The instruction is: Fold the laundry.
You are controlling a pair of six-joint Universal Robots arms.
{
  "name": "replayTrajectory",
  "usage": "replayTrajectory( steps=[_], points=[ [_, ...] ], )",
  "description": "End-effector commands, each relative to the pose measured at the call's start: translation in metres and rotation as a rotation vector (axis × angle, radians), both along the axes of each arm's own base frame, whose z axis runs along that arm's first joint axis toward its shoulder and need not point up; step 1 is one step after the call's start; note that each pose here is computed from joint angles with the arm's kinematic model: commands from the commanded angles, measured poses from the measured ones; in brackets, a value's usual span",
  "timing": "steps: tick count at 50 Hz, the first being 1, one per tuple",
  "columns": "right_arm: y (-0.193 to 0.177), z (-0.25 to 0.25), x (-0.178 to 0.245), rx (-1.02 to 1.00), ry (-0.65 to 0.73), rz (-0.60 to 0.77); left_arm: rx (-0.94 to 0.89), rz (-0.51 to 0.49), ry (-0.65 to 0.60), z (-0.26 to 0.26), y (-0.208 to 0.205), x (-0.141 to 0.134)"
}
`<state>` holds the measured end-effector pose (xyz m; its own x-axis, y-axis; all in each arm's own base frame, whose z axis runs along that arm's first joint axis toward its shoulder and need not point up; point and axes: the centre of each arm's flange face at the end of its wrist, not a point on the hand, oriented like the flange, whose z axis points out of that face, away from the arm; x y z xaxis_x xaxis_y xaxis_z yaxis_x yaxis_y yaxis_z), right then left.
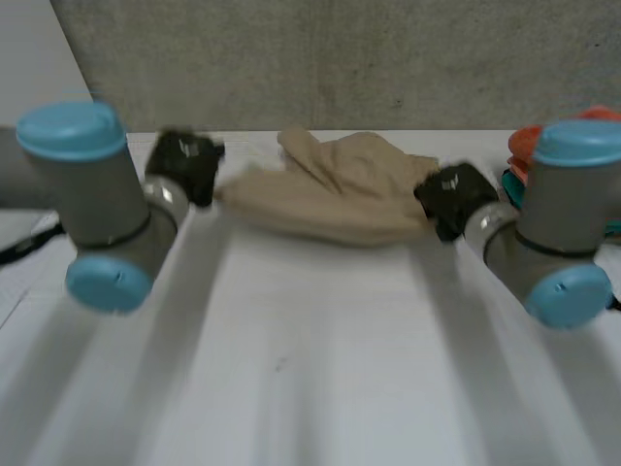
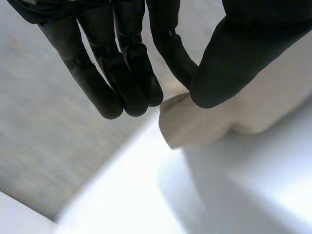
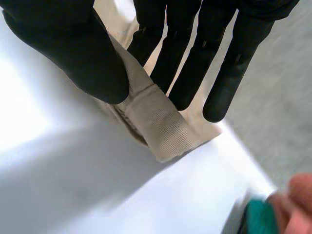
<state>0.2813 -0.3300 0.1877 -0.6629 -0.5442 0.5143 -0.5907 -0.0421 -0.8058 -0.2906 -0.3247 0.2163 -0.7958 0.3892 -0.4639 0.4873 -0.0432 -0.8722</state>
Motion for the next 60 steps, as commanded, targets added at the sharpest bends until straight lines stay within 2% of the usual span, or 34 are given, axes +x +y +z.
replayTrajectory(
  steps=[1,4,5,9,11,15,19,23,24,27,28,32,35,40,44,50,54,60],
  points=[
    [0.051,0.018,-0.027,0.156,0.126,0.033,0.208,-0.089,-0.216,-0.019,0.075,0.020],
    [0.069,0.024,-0.035,0.259,0.193,0.074,0.298,-0.130,-0.344,-0.021,0.111,0.029],
    [0.083,0.023,-0.039,0.355,0.254,0.112,0.342,-0.150,-0.413,-0.021,0.127,0.034],
    [0.107,0.026,-0.050,0.558,0.396,0.199,0.439,-0.196,-0.524,-0.023,0.151,0.040],
    [0.104,0.028,-0.049,0.556,0.401,0.199,0.455,-0.203,-0.532,-0.023,0.153,0.039],
    [0.081,0.027,-0.043,0.494,0.338,0.132,0.366,-0.189,-0.486,-0.014,0.130,0.023],
    [0.050,0.032,-0.030,0.371,0.260,0.074,0.193,-0.126,-0.394,0.012,0.086,0.002],
    [0.011,0.061,-0.007,0.113,0.140,0.043,-0.069,-0.040,-0.232,0.071,0.033,-0.015],
    [-0.004,0.083,0.003,-0.025,0.074,0.027,-0.192,-0.014,-0.154,0.102,0.015,-0.020],
    [-0.023,0.121,0.015,-0.241,-0.052,-0.005,-0.386,0.019,-0.029,0.150,-0.005,-0.021],
    [-0.031,0.148,0.021,-0.376,-0.149,-0.028,-0.508,0.040,0.050,0.181,-0.014,-0.018],
    [-0.035,0.194,0.032,-0.610,-0.321,-0.039,-0.653,0.068,0.209,0.226,-0.018,-0.011],
    [-0.030,0.193,0.039,-0.604,-0.319,-0.022,-0.596,0.074,0.251,0.221,-0.017,-0.010],
    [-0.014,0.150,0.053,-0.435,-0.225,0.014,-0.253,0.108,0.254,0.163,-0.004,-0.003],
    [-0.012,0.127,0.053,-0.388,-0.171,0.015,-0.023,0.077,0.299,0.111,0.010,-0.007],
    [-0.004,0.130,0.056,-0.421,-0.154,0.001,0.276,-0.033,0.414,0.049,0.039,-0.028],
    [0.010,0.137,0.064,-0.436,-0.160,0.024,0.427,-0.078,0.476,0.028,0.058,-0.043],
    [0.035,0.150,0.073,-0.451,-0.143,0.055,0.625,-0.084,0.526,0.001,0.080,-0.063]
  ],
)
